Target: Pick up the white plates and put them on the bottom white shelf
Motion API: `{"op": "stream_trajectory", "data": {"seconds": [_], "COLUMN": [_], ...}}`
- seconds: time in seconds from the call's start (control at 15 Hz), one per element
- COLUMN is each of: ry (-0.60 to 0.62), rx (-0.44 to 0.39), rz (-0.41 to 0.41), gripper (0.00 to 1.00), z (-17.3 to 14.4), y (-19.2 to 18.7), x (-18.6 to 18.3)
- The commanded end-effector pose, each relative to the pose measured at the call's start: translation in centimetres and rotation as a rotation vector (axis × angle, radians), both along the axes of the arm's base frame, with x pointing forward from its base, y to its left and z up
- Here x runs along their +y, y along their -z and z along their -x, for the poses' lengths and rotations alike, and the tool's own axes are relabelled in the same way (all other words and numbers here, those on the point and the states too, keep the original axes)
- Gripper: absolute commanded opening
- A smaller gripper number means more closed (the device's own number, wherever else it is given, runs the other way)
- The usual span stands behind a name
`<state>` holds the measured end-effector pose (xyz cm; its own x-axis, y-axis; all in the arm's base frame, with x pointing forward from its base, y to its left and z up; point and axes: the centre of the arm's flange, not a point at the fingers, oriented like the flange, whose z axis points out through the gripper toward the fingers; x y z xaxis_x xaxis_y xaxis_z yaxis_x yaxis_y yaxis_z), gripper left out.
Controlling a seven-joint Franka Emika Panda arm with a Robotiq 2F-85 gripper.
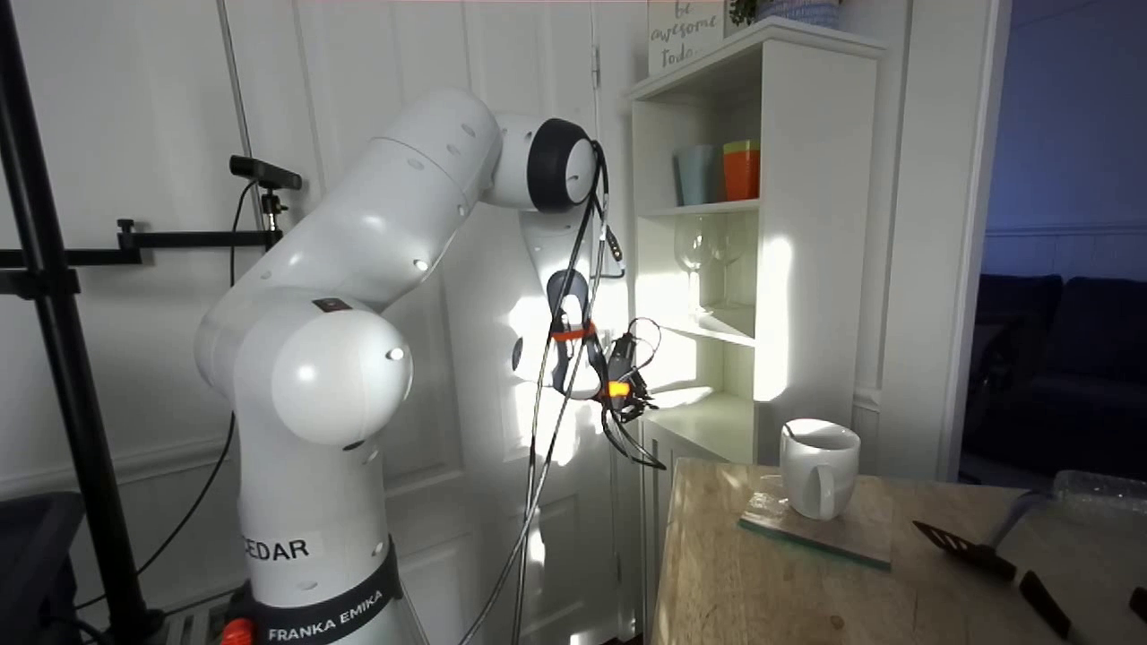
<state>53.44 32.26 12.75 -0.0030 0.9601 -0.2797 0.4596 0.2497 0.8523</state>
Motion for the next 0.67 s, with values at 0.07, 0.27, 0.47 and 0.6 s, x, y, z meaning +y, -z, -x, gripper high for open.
{"op": "stream_trajectory", "data": {"seconds": [0.07,0.27,0.47,0.6], "ry": [-0.008,-0.046,-0.088,-0.099], "rx": [-0.022,-0.030,-0.034,-0.018], "rz": [-0.051,-0.081,-0.112,-0.128], "gripper": [0.02,0.02,0.02,0.02], "z": [-1.7,-2.5,-3.7,-4.2], "y": [-0.4,-0.3,-0.2,0.1], "x": [-1.4,-2.1,-2.5,-2.8]}}
